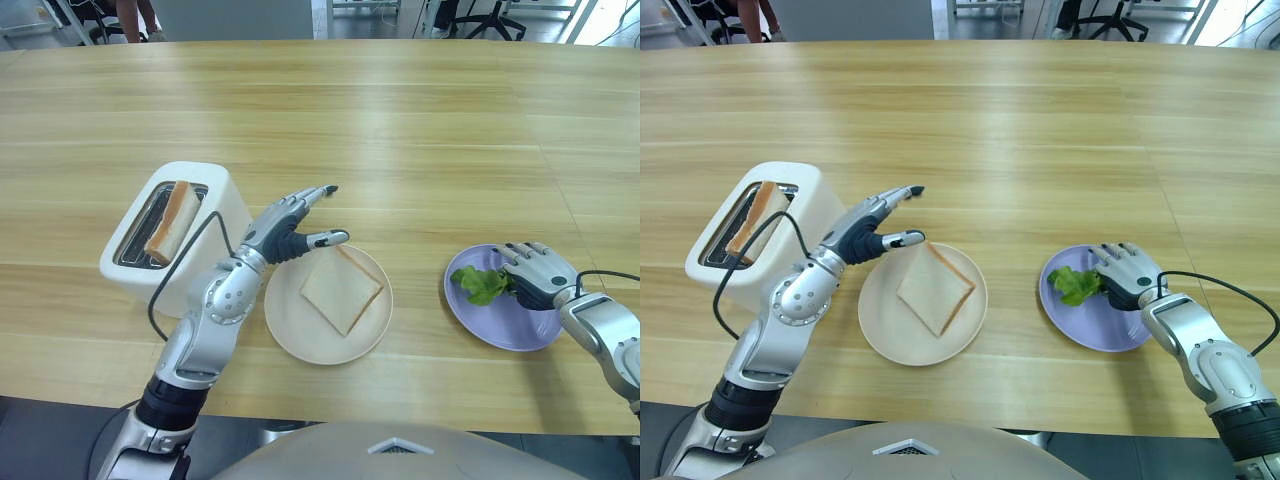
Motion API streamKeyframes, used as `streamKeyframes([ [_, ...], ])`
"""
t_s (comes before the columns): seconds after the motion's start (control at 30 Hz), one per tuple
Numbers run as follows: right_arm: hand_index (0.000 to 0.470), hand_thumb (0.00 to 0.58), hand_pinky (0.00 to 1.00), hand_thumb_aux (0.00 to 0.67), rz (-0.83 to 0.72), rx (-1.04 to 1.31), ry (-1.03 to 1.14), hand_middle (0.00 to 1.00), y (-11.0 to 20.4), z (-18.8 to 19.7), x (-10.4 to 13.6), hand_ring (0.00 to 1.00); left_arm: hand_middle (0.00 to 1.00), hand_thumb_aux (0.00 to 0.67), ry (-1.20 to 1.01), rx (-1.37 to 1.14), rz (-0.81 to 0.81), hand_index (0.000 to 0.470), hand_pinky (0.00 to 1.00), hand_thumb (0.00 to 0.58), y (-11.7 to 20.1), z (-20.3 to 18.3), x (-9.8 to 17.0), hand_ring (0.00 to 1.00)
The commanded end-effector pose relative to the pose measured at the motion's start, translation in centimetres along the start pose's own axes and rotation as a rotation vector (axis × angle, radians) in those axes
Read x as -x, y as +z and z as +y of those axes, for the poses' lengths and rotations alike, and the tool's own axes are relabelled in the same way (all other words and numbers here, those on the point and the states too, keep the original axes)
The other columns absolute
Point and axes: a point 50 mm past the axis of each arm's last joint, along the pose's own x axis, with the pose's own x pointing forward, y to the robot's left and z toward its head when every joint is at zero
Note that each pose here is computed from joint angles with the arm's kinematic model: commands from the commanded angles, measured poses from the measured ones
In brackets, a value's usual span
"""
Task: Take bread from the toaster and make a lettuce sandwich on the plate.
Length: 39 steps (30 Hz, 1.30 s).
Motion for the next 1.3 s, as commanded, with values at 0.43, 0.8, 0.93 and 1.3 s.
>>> streamKeyframes([
  [0.43, 0.460, 0.580, 0.00, 0.670, -0.125, -0.182, -0.507, 0.00, 2.2, -7.6, 0.2, 0.00, 0.00, 0.000, 0.249, -0.295, 0.226, 0.000, 0.00, 0.000, -1.8, 3.7, 7.0, 0.00],
  [0.8, 0.460, 0.580, 0.00, 0.670, -0.359, -0.354, -0.572, 0.00, 10.2, -9.2, -2.2, 0.00, 0.00, 0.000, 0.568, -0.557, 0.551, 0.000, 0.00, 0.000, -5.0, 8.5, 13.7, 0.00],
  [0.93, 0.460, 0.580, 0.00, 0.670, -0.416, -0.376, -0.552, 0.00, 12.4, -8.9, -3.2, 0.00, 0.00, 0.000, 0.479, -0.566, 0.663, 0.000, 0.00, 0.000, -7.2, 7.1, 14.1, 0.00],
  [1.3, 0.460, 0.580, 0.00, 0.670, -0.492, -0.345, -0.550, 0.00, 16.1, -8.8, -6.2, 0.00, 0.00, 0.000, 0.167, -0.344, 0.698, 0.000, 0.00, 0.000, -10.0, 1.6, 11.7, 0.00],
])
